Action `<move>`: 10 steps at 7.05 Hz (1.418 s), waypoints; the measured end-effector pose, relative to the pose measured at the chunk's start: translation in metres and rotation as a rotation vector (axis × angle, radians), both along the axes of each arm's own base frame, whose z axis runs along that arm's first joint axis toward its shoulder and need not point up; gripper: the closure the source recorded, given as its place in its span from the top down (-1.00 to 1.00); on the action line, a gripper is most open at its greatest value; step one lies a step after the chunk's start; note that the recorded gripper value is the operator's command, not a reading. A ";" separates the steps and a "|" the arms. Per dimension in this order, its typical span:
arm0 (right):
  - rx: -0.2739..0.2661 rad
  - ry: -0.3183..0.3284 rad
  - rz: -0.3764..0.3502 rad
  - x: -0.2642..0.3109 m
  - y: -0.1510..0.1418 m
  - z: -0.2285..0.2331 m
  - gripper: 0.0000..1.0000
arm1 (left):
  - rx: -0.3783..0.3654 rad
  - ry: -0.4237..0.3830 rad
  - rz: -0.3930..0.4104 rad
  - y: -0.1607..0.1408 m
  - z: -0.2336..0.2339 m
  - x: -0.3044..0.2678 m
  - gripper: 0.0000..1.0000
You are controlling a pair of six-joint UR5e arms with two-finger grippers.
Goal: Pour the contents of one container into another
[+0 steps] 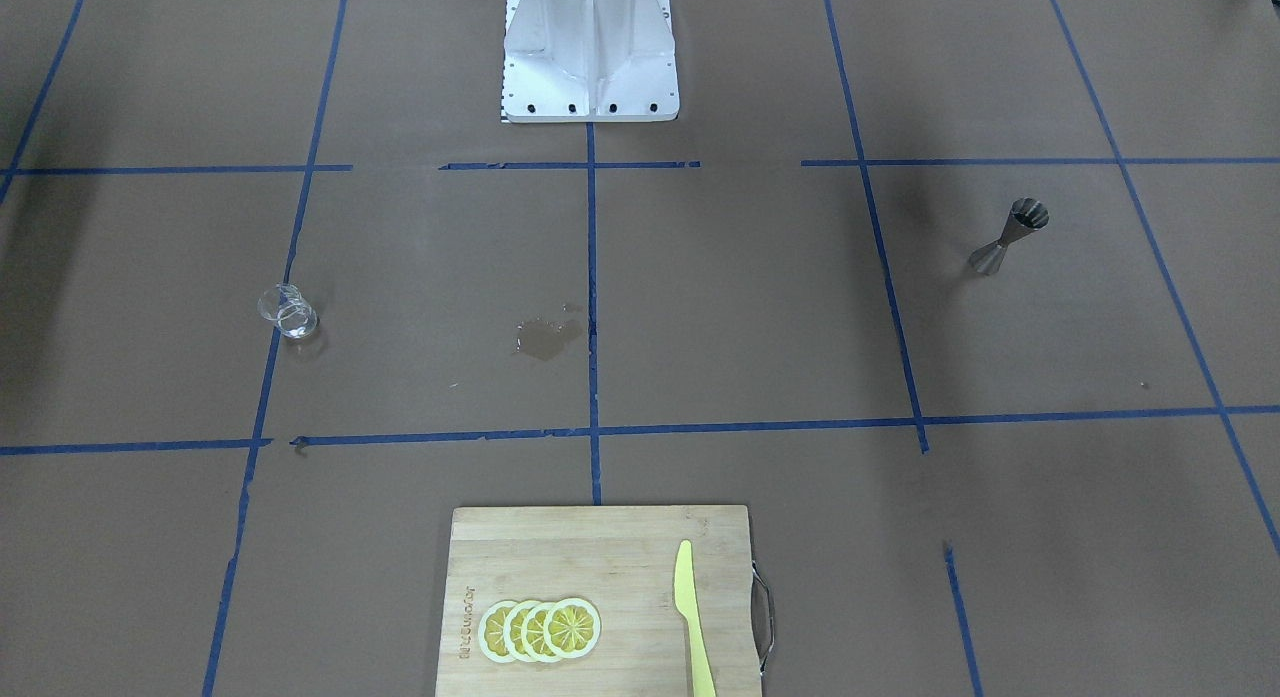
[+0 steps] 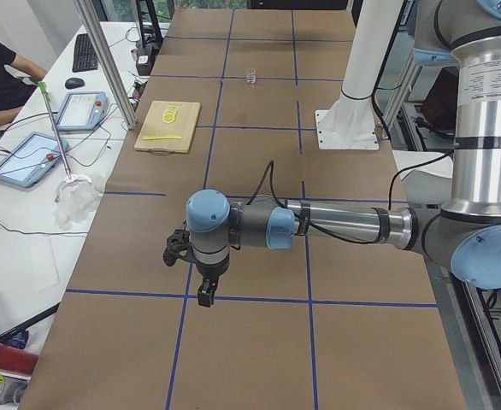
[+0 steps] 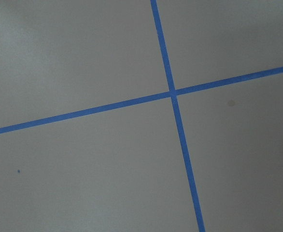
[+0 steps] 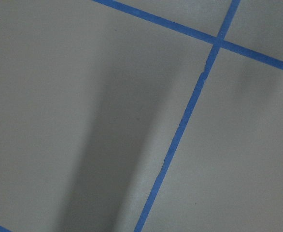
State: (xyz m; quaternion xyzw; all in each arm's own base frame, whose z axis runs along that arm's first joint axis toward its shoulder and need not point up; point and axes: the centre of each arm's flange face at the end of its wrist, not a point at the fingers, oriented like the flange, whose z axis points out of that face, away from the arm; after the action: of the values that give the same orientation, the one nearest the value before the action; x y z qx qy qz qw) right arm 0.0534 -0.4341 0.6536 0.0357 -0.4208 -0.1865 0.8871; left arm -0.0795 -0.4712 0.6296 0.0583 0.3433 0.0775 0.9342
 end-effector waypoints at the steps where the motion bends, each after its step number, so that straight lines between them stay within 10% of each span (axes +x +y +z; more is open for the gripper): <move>1: 0.000 0.001 0.000 0.000 0.000 0.000 1.00 | -0.024 0.000 0.000 0.009 0.008 0.000 1.00; 6: -0.015 0.007 -0.001 0.000 0.002 0.007 1.00 | -0.160 0.035 0.001 0.026 0.016 0.004 1.00; 10: -0.009 0.049 -0.009 0.003 0.001 0.009 1.00 | -0.115 0.047 0.014 0.023 0.000 0.006 1.00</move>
State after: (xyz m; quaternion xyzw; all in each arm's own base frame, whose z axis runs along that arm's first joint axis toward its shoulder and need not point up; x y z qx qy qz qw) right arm 0.0567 -0.4330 0.6625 0.0253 -0.4001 -0.1896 0.8963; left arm -0.0739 -0.4482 0.6293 0.0039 0.3693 0.0629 0.9272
